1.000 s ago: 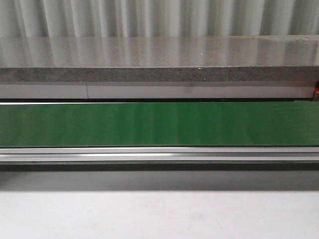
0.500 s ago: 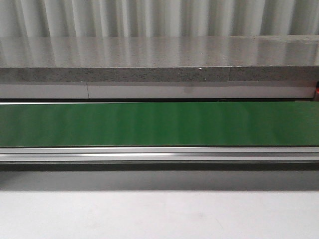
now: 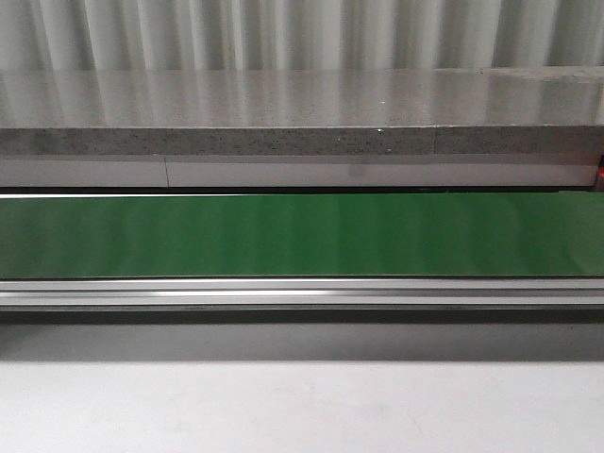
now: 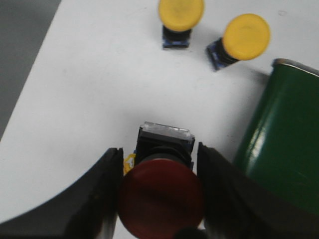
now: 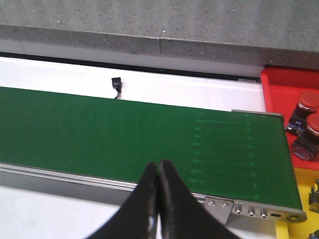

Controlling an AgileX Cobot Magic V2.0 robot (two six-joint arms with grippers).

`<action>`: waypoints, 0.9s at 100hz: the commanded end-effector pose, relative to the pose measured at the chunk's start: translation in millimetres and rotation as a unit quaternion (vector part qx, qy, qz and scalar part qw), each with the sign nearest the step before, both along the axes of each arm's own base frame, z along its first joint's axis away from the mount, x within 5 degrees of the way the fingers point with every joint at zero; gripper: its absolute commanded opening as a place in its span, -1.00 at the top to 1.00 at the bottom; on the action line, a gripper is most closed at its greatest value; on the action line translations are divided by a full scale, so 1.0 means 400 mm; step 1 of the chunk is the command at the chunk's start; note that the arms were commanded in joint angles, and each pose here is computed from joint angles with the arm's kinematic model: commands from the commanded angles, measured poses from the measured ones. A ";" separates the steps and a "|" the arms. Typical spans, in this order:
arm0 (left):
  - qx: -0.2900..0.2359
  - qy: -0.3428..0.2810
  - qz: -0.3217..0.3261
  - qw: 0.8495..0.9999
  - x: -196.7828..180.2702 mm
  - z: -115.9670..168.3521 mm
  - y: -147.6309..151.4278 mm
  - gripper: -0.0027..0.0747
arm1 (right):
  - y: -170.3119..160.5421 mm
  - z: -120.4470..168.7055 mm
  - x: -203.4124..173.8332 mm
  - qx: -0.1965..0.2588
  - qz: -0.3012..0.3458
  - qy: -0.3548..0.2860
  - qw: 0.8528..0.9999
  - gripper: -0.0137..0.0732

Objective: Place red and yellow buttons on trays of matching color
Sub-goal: 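Grasp a red push button from the pile with the left gripper, then lower the red button onto the belt and open the left gripper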

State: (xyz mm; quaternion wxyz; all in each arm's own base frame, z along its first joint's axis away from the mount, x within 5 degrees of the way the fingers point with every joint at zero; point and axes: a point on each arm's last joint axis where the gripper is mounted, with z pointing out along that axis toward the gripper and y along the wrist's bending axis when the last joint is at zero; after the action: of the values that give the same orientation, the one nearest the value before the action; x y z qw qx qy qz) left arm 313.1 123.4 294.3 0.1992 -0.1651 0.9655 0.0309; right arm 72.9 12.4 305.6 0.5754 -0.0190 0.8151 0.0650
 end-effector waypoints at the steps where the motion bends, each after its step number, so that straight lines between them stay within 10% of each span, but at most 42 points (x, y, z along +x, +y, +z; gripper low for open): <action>1: 0.014 -0.039 -0.022 0.999 -0.006 0.069 -0.048 0.45 | -0.003 0.033 0.004 0.000 -0.007 -0.040 0.999 0.84; 74: -0.010 0.019 -0.106 0.994 0.060 -0.007 -0.191 0.43 | -0.003 0.033 0.004 0.000 -0.007 -0.040 0.999 0.84; 90: -0.015 0.016 -0.105 0.994 0.061 -0.006 -0.194 -0.08 | -0.003 0.033 0.004 0.000 -0.007 -0.040 0.999 0.84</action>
State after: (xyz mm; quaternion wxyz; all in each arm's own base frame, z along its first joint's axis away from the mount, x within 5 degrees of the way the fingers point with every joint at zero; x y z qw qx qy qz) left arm 338.4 49.0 271.0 0.1428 -0.0627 0.9878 -0.0005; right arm 72.9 12.4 305.6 0.5754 -0.0190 0.8151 0.0650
